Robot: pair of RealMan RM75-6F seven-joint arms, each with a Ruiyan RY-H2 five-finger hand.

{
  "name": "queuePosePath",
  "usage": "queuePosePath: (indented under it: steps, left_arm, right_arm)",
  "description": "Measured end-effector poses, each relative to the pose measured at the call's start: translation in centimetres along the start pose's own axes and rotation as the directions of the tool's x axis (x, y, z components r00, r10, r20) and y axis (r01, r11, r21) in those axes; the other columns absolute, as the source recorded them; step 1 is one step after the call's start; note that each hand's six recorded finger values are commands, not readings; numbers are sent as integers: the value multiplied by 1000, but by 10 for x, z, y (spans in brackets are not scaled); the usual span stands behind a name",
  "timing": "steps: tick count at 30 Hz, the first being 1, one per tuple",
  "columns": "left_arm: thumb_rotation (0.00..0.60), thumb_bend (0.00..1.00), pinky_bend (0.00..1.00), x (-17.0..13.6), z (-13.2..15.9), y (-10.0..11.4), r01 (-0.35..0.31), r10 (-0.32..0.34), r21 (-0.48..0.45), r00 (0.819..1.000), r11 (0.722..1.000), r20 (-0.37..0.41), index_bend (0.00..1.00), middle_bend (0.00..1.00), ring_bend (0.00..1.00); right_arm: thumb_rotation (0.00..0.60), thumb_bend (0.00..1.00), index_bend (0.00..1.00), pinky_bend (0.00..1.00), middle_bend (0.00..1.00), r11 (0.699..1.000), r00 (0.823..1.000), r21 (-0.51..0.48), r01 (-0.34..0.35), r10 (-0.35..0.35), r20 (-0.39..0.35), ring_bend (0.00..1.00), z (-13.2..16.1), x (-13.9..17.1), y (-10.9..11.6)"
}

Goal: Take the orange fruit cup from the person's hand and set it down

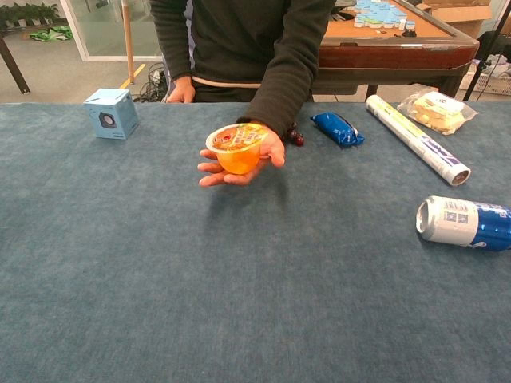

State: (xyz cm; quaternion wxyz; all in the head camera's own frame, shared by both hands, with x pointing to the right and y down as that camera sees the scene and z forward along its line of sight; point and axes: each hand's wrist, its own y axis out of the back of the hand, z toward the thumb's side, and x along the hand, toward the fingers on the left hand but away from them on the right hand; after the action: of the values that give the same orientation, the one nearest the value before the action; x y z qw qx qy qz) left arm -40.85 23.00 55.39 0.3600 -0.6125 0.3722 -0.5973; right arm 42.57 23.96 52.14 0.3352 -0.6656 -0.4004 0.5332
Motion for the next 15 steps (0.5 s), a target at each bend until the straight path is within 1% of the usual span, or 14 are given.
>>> queuePosePath:
  steps: [5,9,12,15]
  left_arm:
    - [600,138,92,0,1,0,-2,2,-3,1000,1000,9,31,0,0]
    - [600,138,92,4,4,2,-10,10,-6,999,1000,30,31,0,0]
    - [600,138,92,10,7,4,-12,13,-16,998,1000,61,31,0,0]
    - [600,138,92,19,13,7,-5,10,-46,995,999,103,31,0,0]
  right_arm:
    - [600,74,16,57,52,1000,1000,-2,2,-2,-3,0,0,0,0]
    - [600,74,16,57,57,1000,1000,6,19,-19,-7,0,1,-1,5]
    - [600,74,16,57,57,999,999,16,39,-39,-7,0,1,-1,12]
    - [600,74,16,57,57,998,998,25,63,-63,-2,0,1,-2,20]
